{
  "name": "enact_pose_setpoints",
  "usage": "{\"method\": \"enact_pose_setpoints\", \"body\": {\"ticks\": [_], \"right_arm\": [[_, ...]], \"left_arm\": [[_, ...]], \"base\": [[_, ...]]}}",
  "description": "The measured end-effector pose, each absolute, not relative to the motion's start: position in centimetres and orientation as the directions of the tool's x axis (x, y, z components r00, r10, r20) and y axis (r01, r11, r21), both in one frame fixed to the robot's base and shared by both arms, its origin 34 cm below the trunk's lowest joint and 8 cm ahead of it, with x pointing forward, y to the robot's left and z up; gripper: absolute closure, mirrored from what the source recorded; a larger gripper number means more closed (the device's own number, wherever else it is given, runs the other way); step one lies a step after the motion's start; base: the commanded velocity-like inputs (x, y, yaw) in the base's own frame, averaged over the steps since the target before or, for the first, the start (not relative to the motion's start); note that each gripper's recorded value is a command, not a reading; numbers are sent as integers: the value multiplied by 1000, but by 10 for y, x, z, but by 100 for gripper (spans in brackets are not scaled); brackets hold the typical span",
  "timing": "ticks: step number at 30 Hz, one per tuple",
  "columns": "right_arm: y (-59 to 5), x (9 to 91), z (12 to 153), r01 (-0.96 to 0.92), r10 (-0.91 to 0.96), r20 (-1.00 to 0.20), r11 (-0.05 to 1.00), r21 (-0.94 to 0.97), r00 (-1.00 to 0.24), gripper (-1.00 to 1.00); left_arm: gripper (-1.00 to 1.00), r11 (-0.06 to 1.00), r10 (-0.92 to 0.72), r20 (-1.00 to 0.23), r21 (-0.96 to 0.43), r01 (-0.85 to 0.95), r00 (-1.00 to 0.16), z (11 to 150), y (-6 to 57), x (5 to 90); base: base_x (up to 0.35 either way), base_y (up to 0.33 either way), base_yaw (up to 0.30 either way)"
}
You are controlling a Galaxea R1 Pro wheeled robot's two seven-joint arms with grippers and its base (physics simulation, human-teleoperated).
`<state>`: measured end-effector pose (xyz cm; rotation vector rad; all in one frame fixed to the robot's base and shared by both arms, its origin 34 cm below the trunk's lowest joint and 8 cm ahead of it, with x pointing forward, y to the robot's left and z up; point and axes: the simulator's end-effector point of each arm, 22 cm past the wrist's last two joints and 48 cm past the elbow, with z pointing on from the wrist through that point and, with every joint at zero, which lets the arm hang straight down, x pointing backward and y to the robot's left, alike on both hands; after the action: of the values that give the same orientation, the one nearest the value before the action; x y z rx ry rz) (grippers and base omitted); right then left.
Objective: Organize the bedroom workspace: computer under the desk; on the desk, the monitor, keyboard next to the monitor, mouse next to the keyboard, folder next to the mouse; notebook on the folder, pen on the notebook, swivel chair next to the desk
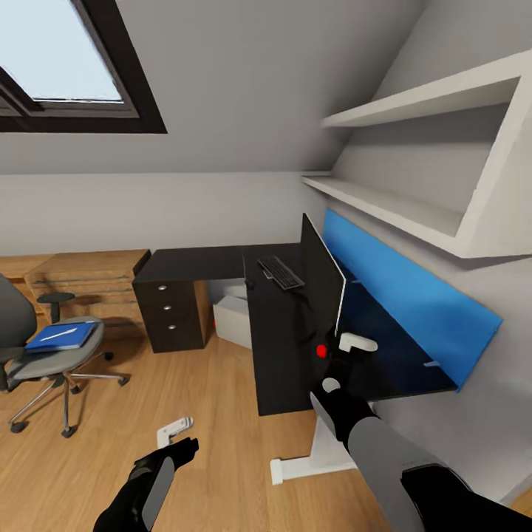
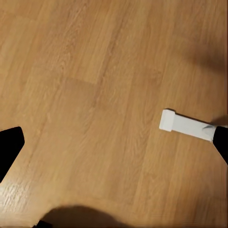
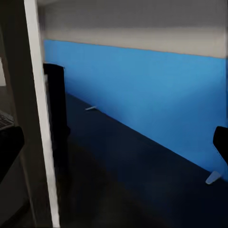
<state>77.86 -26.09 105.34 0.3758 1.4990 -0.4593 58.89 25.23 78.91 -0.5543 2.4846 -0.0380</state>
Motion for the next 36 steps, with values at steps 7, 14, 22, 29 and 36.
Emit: {"method": "enact_pose_setpoints", "body": {"ticks": [7,14,22,29,36], "right_arm": [[-261,779,1053,510,-58,-998,859,-43,15,-100],[-260,778,1052,507,-57,-998,861,-43,14,-100],[-259,778,1051,506,-57,-998,861,-43,12,-100],[-259,778,1051,505,-57,-998,862,-43,12,-100],[-259,778,1051,505,-57,-998,862,-44,12,-100]], "left_arm": [[-100,913,-396,-541,-148,-380,-742,789,253,589],[-100,913,-396,-541,-148,-380,-742,789,253,589],[-100,913,-396,-541,-148,-380,-742,789,253,589],[-100,913,-396,-542,-148,-380,-741,789,253,589],[-100,913,-396,-542,-149,-380,-741,789,252,589]], "base": [[-14,-36,0],[30,60,0],[44,60,0],[17,2,0],[144,0,0]]}}
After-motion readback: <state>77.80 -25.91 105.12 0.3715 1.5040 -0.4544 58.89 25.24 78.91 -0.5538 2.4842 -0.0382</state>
